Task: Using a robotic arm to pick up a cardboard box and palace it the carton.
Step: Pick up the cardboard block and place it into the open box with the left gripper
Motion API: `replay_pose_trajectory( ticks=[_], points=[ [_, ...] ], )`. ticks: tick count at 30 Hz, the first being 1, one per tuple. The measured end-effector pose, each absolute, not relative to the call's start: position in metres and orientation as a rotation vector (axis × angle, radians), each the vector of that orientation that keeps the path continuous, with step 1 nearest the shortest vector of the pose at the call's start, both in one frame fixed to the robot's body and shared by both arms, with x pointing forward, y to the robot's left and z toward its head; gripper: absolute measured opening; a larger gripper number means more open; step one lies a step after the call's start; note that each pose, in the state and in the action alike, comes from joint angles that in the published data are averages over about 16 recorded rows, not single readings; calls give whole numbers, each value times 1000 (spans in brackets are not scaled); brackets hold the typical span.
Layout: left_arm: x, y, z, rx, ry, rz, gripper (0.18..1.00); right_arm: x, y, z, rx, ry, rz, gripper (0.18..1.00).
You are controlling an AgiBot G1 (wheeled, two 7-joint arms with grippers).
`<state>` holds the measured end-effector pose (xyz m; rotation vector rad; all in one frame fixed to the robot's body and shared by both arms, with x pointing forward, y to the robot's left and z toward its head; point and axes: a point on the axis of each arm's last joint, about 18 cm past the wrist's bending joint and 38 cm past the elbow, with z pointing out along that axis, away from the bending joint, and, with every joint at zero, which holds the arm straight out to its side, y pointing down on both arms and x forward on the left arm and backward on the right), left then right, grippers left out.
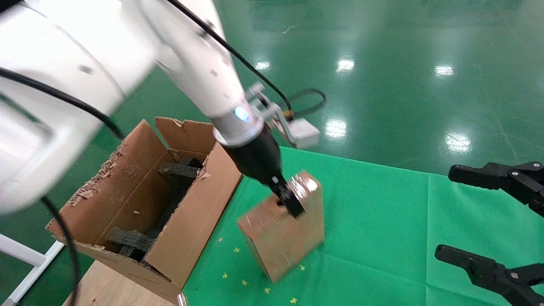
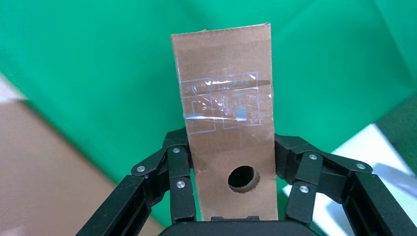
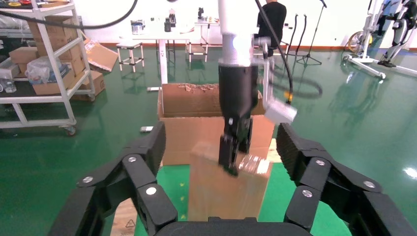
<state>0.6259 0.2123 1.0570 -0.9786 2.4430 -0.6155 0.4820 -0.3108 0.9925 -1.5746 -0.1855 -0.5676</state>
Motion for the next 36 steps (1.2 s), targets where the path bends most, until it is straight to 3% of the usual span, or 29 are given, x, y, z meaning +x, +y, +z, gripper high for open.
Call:
replay_pose_trajectory(
  ticks=[8,16,22,36],
  points=[
    [589,276,1132,-883,2243,-670,425,482,-311,993,-1575,-185,-568,905],
    [554,362,1174,-978,2002,-637,410,482,-311,993,-1575,-185,-568,978],
    [549,422,1159,-1137,1912,-581,408,482,-311,993,-1575,-185,-568,996],
    [573,513,1069,-1437,1860,-474,404,482,-311,993,-1575,-185,-568,1001]
  ],
)
